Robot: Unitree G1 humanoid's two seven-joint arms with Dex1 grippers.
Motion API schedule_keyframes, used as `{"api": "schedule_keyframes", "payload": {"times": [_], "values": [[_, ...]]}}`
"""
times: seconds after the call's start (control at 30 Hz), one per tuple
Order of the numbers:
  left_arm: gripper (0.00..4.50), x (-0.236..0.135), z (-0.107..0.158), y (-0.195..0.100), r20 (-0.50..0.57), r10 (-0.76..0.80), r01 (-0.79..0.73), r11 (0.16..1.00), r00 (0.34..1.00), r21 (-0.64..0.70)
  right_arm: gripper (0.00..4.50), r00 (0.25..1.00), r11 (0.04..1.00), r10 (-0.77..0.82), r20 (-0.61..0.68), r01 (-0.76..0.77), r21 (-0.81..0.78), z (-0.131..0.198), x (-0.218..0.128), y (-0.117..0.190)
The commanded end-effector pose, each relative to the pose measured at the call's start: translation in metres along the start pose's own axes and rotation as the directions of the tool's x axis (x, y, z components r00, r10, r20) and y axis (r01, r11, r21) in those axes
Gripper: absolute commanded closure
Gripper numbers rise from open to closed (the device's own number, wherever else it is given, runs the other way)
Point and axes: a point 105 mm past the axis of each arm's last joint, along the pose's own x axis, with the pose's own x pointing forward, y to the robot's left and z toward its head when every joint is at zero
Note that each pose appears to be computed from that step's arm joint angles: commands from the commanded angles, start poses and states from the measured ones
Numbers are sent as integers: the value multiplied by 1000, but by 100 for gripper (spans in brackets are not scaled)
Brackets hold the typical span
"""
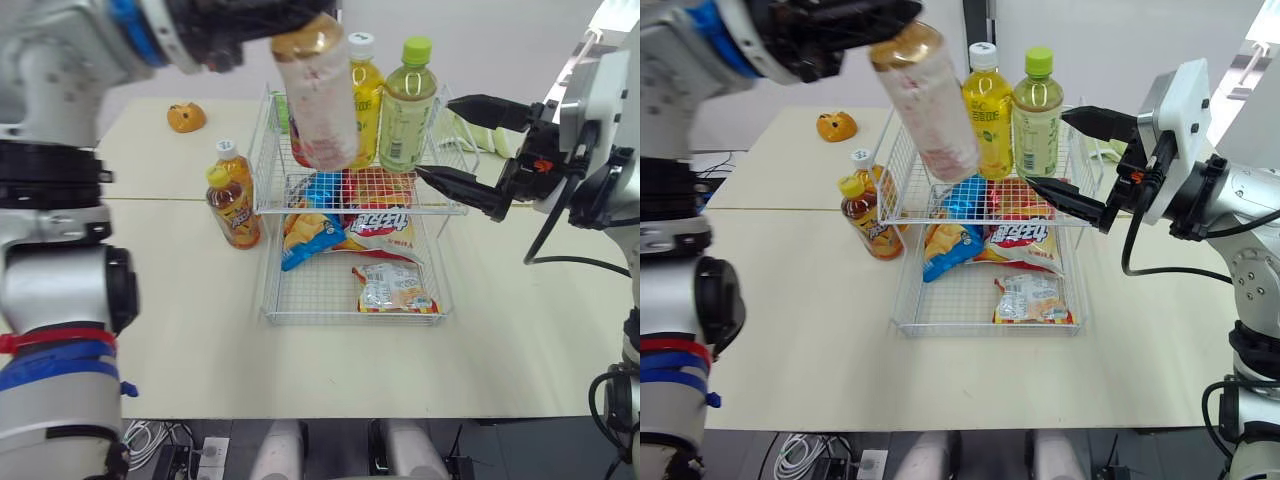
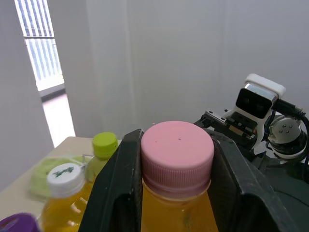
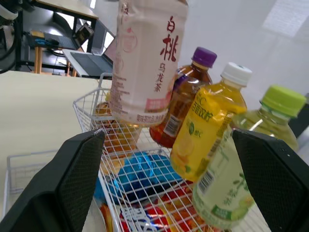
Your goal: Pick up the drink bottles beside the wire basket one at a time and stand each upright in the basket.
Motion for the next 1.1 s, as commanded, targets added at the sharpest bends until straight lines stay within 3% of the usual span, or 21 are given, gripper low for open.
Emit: {"api": "schedule_keyframes", "payload": {"times": [0.03,0.43,1.1], "values": [[314,17,18,-4,44,-52,45,991,998,129,0,999,997,-48,-5,48,-53,12,-15,2],[314,62,-26,-4,-3,-97,96,979,995,179,0,994,998,-69,-90,70,-1,0,-37,16],[314,76,-58,-2,-44,-56,61,990,997,128,0,996,999,-38,-83,40,20,1,-29,22]]}}
